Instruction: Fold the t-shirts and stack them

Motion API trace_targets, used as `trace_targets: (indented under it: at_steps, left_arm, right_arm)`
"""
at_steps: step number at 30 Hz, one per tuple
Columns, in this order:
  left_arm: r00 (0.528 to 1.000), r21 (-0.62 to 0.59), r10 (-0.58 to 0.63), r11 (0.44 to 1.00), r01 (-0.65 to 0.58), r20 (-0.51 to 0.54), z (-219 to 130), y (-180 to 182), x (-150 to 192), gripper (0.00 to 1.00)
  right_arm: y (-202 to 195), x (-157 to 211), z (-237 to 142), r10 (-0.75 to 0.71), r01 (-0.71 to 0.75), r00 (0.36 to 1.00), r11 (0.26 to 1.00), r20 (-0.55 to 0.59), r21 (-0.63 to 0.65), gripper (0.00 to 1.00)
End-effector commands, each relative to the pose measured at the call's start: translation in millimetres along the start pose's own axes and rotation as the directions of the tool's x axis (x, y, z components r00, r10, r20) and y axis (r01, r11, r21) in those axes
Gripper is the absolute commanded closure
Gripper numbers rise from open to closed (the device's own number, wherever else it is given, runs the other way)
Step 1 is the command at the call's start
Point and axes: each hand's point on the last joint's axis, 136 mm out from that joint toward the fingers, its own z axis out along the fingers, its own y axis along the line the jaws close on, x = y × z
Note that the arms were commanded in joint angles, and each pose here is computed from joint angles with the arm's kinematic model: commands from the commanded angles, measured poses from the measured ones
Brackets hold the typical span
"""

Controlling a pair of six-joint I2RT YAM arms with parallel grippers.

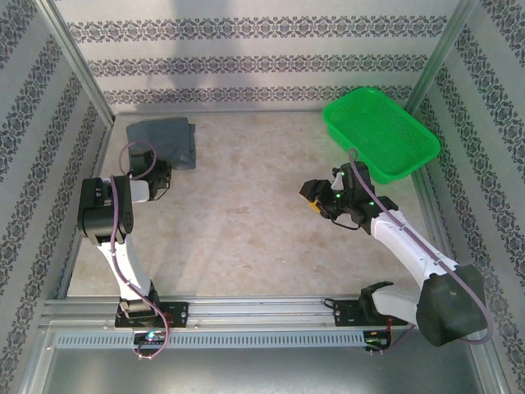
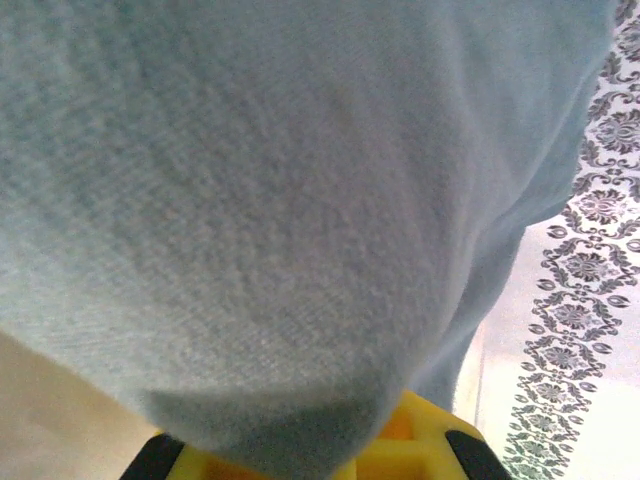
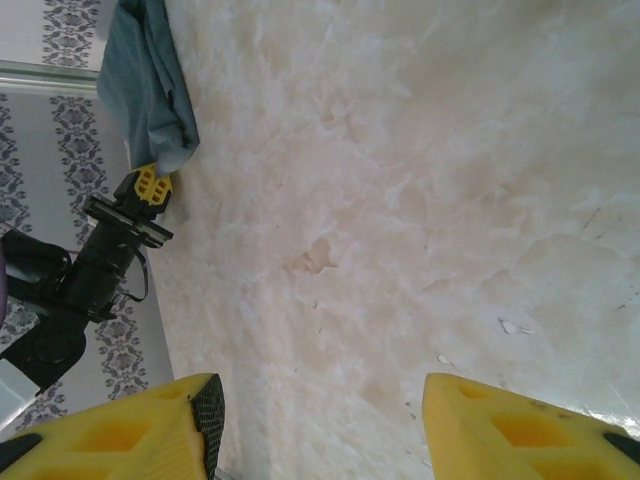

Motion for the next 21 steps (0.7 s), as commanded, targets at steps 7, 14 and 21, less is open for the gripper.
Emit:
trace_targets:
  at_steps: [7,14,21]
  left_arm:
    - [0.985,-0.029,0.169,0.985,-0.168,0.045,-46,-32,-13,0.0]
    - [0.915,-0.116,0.402,0.908,-0.403,-0.033,-136,-38,20,0.0]
    - [0.697,-0.53,0.71,0.629,-0.569,0.095,-229,15,-8,0.0]
  right_arm:
    - [41,-5,-24,-0.143,0.147,0.988,0.984,0.051,-0.099,0.02]
    - [56,-40,-84,-0.211,0.231,0.93,0.973,0.303,-0.032,0.02]
    - [-39,-91,-150,-0.446,0.106,0.737,0.818,0.508,0.565,0.02]
